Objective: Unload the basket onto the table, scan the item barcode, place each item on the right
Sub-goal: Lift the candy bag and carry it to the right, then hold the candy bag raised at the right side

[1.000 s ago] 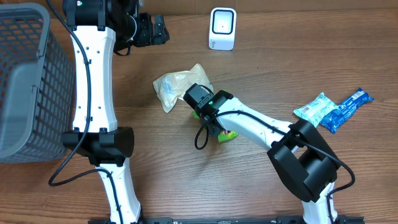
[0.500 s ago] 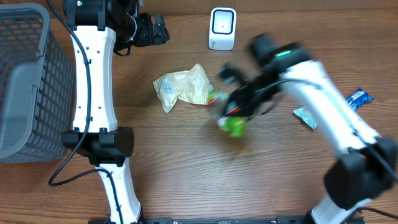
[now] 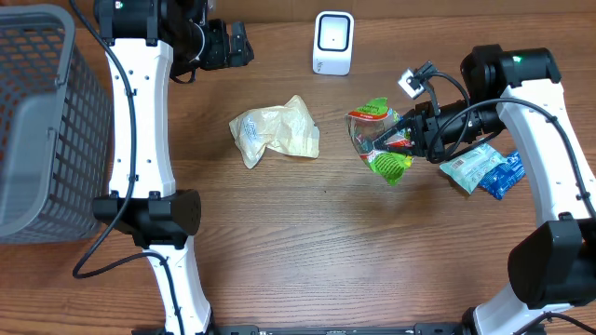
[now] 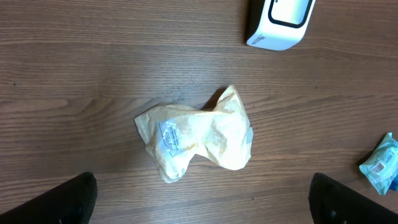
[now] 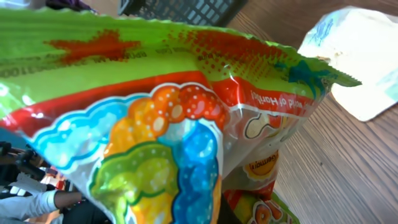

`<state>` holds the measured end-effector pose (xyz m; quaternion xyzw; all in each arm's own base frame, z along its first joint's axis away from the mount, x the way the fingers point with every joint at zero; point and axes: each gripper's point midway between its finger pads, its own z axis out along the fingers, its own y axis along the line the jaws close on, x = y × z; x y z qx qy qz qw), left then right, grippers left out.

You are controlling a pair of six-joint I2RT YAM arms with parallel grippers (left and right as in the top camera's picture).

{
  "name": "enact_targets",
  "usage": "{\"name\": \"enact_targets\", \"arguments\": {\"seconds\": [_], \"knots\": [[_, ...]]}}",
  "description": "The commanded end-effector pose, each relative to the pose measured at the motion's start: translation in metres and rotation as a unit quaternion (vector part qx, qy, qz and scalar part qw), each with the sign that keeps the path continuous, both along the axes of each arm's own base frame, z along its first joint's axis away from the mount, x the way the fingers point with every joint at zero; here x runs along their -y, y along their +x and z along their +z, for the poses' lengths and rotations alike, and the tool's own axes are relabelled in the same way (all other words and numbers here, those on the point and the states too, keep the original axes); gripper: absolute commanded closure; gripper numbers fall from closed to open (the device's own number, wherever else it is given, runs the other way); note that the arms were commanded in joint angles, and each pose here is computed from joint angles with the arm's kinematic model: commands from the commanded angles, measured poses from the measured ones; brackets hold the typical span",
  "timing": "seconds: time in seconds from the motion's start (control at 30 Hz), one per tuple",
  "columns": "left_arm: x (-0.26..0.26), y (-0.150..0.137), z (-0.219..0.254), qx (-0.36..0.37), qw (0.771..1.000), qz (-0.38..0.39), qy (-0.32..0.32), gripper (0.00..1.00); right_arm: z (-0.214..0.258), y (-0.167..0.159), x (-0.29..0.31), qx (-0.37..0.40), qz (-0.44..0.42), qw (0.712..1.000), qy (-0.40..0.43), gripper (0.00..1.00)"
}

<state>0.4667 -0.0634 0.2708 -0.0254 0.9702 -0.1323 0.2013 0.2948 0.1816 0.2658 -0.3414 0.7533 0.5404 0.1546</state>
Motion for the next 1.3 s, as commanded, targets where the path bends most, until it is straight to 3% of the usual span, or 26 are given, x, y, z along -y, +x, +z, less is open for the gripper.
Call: {"name": "enact_targets", "arguments": {"seconds": [0.0,0.37,1.03,1.27], "knots": [[0.005,-0.005,0.012,0.014,1.000,-0.004,-0.001,0.00,0.029,-0.004,-0.005,0.039,-0.001,0.998,0.044,0.96],[0.005,-0.005,0.012,0.014,1.000,-0.004,-0.001,0.00,0.107,-0.038,-0.003,0.166,-0.002,0.984,0.058,0.97],[0.005,-0.005,0.012,0.014,1.000,-0.004,-0.001,0.00,0.089,-0.030,0.006,0.203,-0.001,0.979,-0.013,0.96],[0.005,-0.005,0.012,0.014,1.000,-0.004,-0.001,0.00,0.105,-0.034,0.000,0.241,0.015,0.970,0.041,0.96]]}}
